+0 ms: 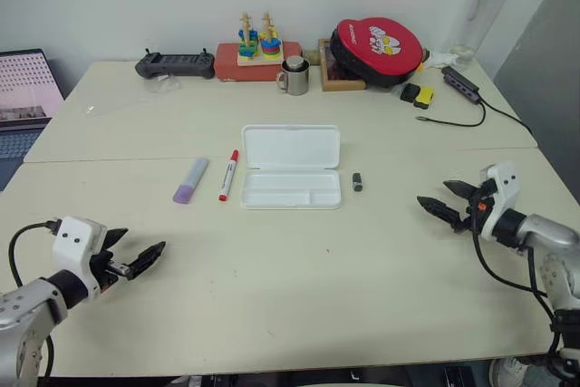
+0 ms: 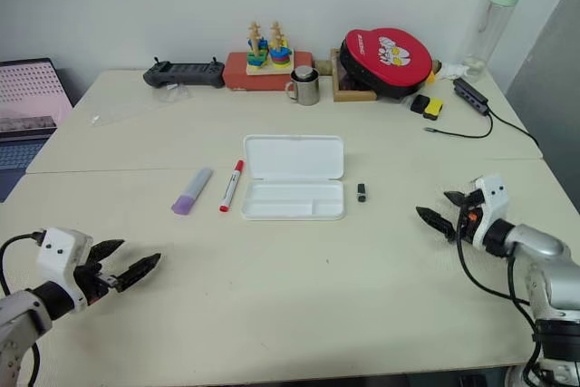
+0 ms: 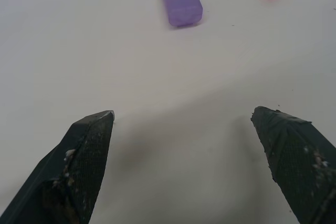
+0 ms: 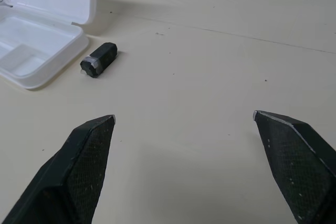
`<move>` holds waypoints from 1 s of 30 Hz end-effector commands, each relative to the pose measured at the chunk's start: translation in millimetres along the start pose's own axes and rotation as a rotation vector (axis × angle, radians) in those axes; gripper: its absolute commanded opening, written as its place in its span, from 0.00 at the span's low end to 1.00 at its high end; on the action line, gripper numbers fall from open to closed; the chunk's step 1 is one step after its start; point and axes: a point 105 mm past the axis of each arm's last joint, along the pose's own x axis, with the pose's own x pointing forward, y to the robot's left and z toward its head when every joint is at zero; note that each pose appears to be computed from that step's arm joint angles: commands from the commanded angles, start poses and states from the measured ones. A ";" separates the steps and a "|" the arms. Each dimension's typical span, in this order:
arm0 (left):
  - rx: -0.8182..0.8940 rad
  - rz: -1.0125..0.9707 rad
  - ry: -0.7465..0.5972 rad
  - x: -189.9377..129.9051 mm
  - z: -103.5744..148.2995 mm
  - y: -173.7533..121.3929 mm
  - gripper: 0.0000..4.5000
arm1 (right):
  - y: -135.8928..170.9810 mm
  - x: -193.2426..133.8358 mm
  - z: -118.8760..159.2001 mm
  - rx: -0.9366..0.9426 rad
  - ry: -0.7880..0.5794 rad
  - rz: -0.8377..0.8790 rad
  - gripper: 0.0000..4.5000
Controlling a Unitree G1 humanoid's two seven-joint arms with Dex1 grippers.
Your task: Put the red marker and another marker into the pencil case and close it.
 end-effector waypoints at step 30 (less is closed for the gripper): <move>0.049 -0.050 0.025 1.0 14.2 -6.0 1.00 | 11.3 -3.4 7.4 -0.012 0.019 0.067 0.98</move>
